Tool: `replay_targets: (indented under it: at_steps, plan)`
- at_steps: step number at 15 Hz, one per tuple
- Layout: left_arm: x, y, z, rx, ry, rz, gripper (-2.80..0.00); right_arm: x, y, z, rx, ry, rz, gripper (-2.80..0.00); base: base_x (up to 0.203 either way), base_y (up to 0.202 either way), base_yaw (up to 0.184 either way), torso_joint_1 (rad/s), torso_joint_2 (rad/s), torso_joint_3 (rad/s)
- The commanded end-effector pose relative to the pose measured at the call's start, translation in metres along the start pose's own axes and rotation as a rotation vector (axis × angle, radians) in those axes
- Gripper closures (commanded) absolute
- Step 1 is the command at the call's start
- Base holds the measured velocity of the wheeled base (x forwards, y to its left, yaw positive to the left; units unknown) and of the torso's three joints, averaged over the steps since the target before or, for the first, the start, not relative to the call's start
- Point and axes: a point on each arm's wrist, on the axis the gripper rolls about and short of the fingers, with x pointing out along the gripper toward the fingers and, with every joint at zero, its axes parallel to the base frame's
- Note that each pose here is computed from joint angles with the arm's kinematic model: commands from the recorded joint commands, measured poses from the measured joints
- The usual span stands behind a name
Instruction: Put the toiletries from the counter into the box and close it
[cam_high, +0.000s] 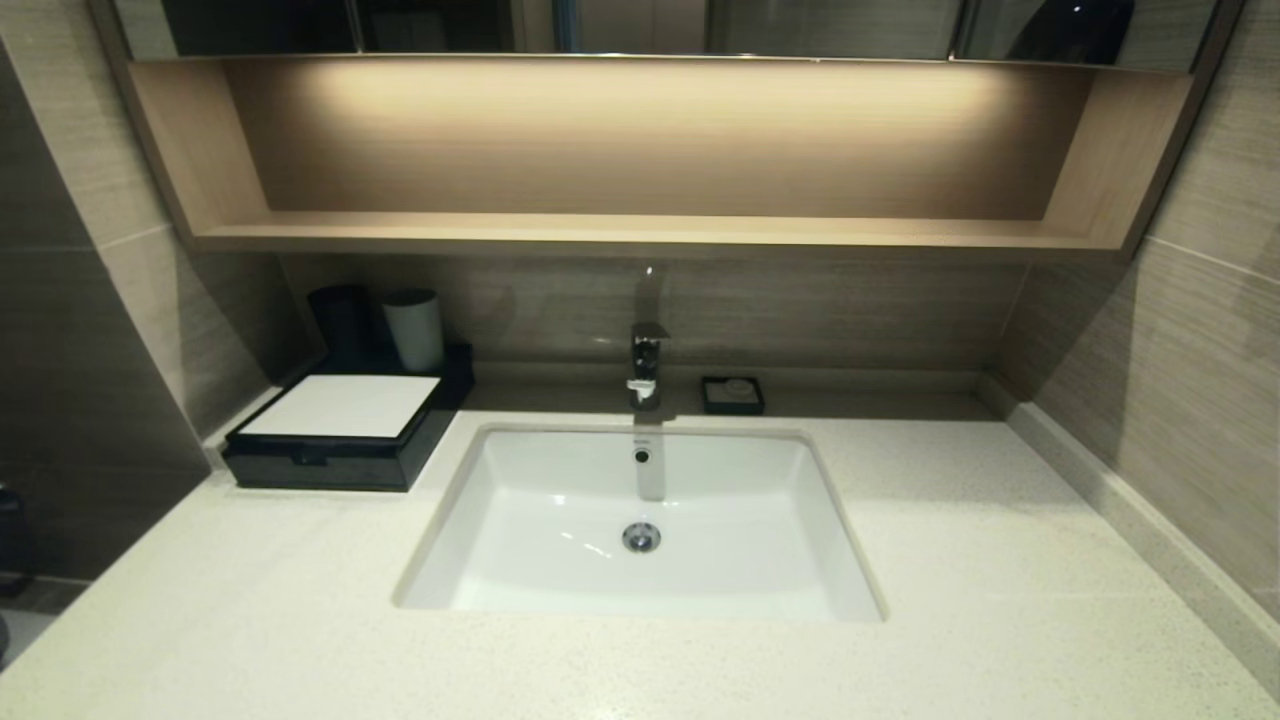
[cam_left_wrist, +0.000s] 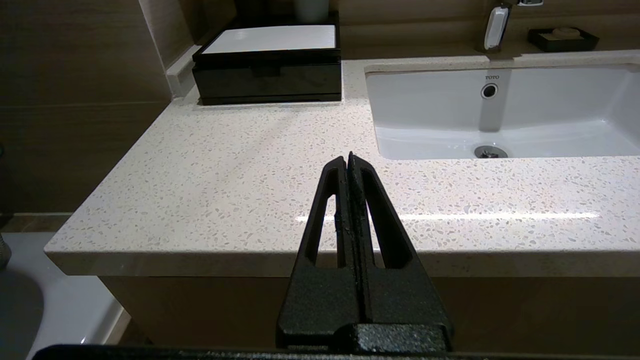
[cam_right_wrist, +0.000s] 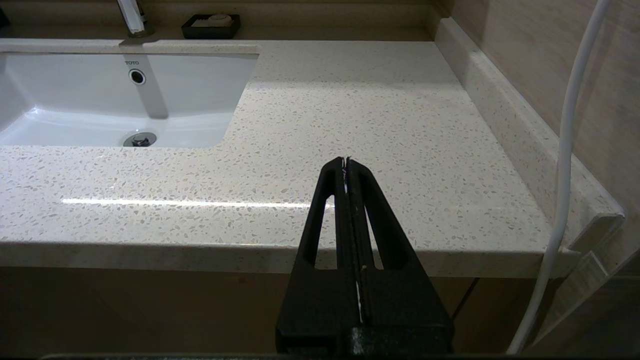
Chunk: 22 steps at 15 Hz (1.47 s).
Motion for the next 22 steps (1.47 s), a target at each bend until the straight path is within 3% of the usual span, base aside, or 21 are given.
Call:
replay_targets:
  at_steps: [1, 22]
  plan:
    - [0.0011, -0.0002, -0.0037, -0.001, 0.014, 0.001, 0.0, 0.0001, 0.0, -0.0004, 0.0, 0.001, 0.0, 0.0, 0.0, 0.0, 0.0, 0.0, 0.0, 0.0]
    - [0.0011, -0.0001, -0.0037, -0.014, 0.014, 0.004, 0.0, 0.0, 0.0, -0.0003, 0.0, -0.001, 0.0, 0.0, 0.0, 0.0, 0.0, 0.0, 0.0, 0.0]
